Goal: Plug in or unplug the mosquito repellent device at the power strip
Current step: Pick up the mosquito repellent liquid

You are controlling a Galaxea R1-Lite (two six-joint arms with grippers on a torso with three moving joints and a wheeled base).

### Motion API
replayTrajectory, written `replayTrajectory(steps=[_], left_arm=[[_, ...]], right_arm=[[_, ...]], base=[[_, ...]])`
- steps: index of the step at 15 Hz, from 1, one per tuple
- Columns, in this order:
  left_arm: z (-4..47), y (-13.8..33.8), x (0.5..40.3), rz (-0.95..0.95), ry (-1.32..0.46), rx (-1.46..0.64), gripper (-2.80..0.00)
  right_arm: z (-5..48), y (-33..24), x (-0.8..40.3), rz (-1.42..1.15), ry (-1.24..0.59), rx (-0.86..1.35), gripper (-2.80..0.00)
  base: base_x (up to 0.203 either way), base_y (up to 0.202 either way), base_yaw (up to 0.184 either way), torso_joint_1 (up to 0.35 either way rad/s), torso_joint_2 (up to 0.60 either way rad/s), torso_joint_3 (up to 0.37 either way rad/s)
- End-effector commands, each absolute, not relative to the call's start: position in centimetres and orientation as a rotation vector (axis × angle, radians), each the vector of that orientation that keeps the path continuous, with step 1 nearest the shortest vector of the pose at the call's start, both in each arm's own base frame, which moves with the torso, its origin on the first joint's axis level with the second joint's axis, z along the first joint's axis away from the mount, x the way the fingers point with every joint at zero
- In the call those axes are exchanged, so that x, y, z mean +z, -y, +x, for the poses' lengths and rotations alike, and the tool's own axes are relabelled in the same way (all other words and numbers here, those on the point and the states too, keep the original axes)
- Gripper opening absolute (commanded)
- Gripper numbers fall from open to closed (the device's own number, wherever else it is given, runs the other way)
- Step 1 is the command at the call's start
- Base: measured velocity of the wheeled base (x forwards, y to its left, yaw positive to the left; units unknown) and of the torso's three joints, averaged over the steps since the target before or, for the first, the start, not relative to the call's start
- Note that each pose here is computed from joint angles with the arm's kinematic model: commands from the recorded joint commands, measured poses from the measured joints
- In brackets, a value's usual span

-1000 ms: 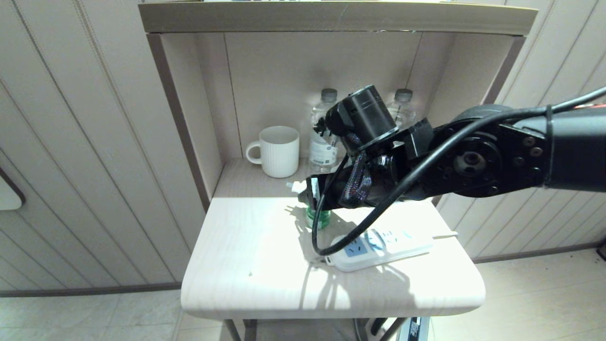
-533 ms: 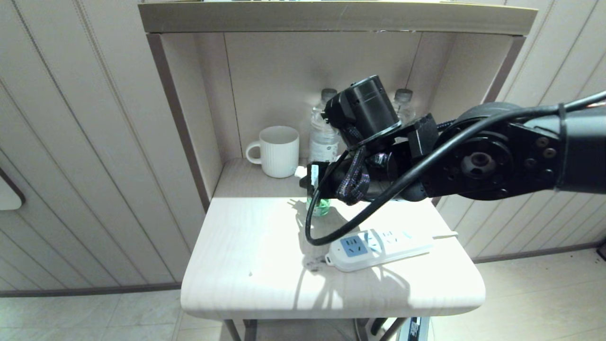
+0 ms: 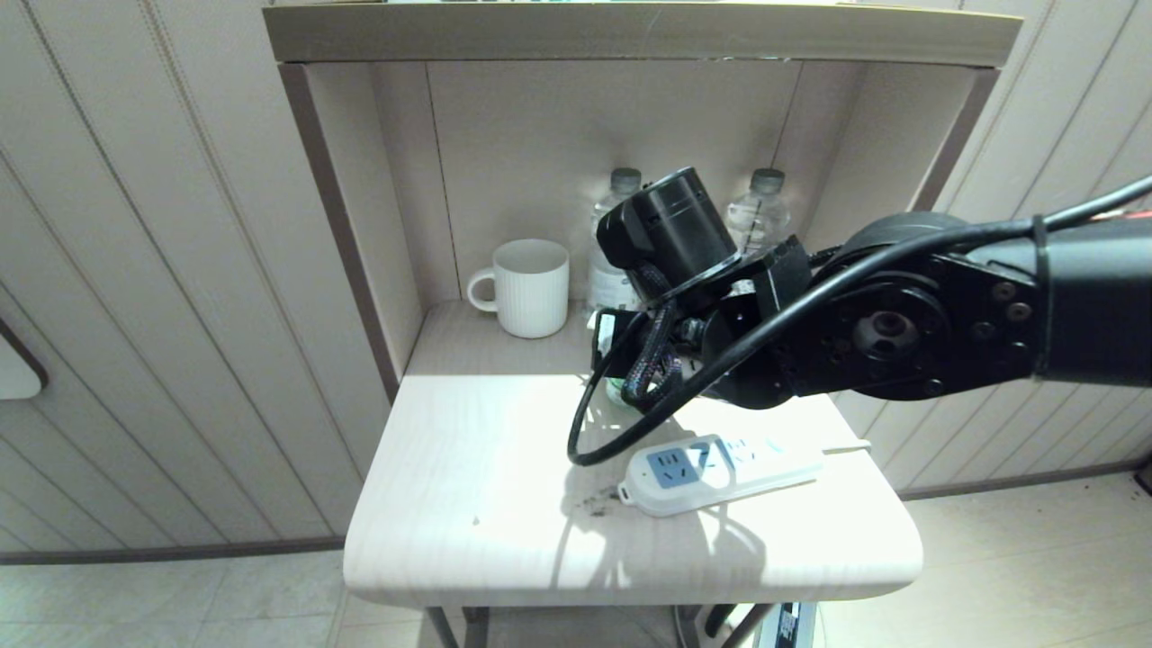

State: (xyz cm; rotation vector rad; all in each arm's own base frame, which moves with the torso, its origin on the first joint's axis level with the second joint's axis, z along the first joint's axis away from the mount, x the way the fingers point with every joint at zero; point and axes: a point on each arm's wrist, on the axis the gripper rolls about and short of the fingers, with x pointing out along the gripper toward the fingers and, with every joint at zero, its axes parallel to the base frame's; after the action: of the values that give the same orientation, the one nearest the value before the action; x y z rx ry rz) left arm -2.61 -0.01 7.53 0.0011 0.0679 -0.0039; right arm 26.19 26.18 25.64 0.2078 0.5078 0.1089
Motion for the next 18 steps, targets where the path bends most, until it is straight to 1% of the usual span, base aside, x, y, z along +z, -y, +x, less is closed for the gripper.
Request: replayTrajectory(steps=[1, 3, 7, 18], left_arm=[[-2.61, 0.01, 7.55, 0.001, -0.069, -0.005, -2.80], [-2.60, 0.01, 7.53, 0.001, -0.070, -0.003, -2.80], [-2.60, 0.01, 7.51, 0.001, -0.071, -0.005, -2.80], [-2.60, 0.01, 7.53, 0.001, -0.070, -0.003, -2.80]], right_arm=[[26.35, -26.19, 25.34, 0.205, -0.512, 0.096, -2.80], [26.28, -25.85, 25.02, 0.191, -0.532, 0.045, -2.80], [26.64, -25.64, 25.14, 0.244, -0.525, 0.020, -2.80], [27.20, -26.24, 24.67, 0.260, -0.533, 0.021, -2.80]], base=[[0.000, 0.000, 0.000, 0.000, 0.00, 0.000], [0.000, 0.000, 0.000, 0.000, 0.00, 0.000], [0.000, 0.000, 0.000, 0.000, 0.00, 0.000], [0.000, 0.000, 0.000, 0.000, 0.00, 0.000]])
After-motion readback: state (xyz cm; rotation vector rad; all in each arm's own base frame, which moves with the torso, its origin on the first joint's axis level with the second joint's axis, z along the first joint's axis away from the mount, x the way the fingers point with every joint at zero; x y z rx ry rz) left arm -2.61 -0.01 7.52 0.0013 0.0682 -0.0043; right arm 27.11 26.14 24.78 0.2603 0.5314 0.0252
